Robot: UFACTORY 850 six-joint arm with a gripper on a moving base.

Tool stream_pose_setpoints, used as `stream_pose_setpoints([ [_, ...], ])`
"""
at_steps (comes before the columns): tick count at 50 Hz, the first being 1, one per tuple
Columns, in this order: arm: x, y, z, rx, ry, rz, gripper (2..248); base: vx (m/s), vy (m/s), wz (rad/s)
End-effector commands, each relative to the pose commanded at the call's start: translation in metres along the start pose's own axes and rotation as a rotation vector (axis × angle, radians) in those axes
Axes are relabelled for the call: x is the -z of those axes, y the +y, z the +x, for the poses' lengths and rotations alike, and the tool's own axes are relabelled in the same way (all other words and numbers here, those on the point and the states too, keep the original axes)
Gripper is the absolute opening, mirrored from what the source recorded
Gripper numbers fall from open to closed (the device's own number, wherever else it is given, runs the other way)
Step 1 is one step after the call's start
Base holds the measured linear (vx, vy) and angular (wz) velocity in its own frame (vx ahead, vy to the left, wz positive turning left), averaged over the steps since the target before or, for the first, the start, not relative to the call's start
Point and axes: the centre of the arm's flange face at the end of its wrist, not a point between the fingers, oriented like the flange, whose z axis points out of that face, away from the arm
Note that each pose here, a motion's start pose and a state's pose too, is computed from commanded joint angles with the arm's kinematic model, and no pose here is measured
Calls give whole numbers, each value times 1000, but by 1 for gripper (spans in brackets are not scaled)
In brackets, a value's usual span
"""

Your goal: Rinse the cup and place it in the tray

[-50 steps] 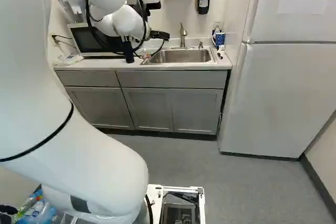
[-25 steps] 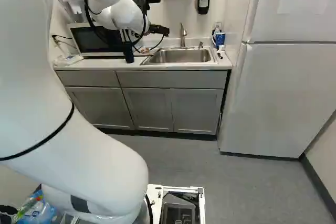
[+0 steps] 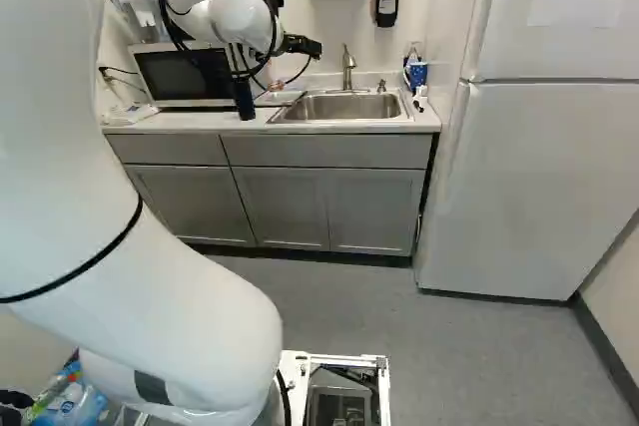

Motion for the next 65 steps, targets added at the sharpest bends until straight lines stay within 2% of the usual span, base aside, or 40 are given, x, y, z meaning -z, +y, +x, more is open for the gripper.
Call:
stream_pose_setpoints([
  [33, 0, 0, 0, 0, 0, 0, 247, 10, -8, 18],
  [65, 0, 0, 0, 0, 0, 0, 247, 101, -58, 292],
])
